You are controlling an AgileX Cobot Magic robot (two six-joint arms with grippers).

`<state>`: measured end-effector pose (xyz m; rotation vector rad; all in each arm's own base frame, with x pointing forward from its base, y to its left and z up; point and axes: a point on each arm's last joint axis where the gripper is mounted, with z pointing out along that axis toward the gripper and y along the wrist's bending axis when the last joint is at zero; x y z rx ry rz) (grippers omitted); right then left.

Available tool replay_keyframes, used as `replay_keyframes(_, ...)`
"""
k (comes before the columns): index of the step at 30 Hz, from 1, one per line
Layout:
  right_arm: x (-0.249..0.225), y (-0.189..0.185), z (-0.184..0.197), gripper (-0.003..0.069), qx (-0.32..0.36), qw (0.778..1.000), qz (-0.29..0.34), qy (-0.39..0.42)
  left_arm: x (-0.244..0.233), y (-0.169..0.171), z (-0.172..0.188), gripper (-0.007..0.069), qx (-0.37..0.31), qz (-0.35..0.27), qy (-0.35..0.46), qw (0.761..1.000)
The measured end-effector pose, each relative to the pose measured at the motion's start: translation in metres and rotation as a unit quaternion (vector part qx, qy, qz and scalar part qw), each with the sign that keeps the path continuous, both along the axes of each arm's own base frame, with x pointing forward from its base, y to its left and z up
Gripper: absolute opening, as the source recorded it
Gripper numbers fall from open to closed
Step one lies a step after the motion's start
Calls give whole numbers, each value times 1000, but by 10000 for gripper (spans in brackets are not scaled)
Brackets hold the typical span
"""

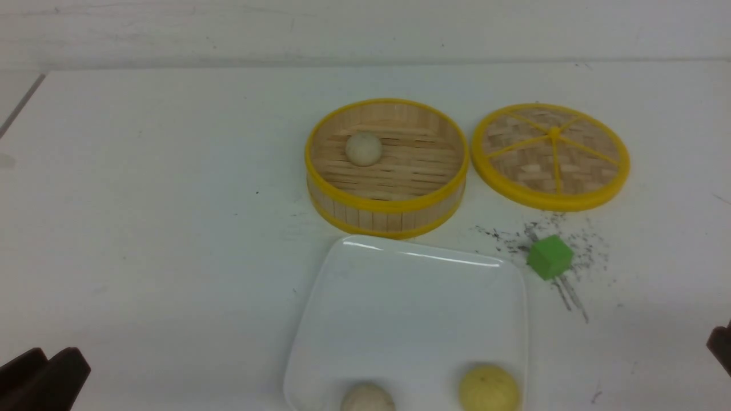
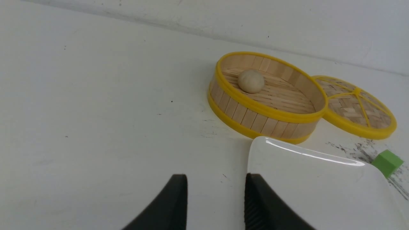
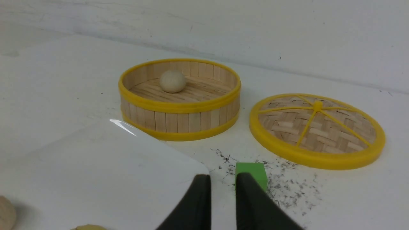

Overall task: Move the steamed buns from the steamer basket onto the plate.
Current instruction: Use the left arm to grab the steamed stuffed bun that is closest to it

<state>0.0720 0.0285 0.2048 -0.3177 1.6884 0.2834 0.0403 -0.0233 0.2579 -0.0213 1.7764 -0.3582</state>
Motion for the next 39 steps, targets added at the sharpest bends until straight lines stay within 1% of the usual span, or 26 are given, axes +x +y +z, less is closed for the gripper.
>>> replay_keyframes(7, 0, 0, 0, 148, 0, 1000, 0, 0, 0, -1, 0, 283, -6, -2, 0, 1000)
replay_keyframes(11, 0, 0, 0, 153, 0, 1000, 0, 0, 0, -2, 1, 283, -22, -8, 0, 1000)
replay_keyframes(35, 0, 0, 0, 174, 0, 1000, 0, 0, 0, -2, 2, 283, -27, -8, -3, 1000)
replay_keyframes(39, 0, 0, 0, 181, 0, 1000, 0, 0, 1, -2, 4, 283, -39, -4, -13, 999)
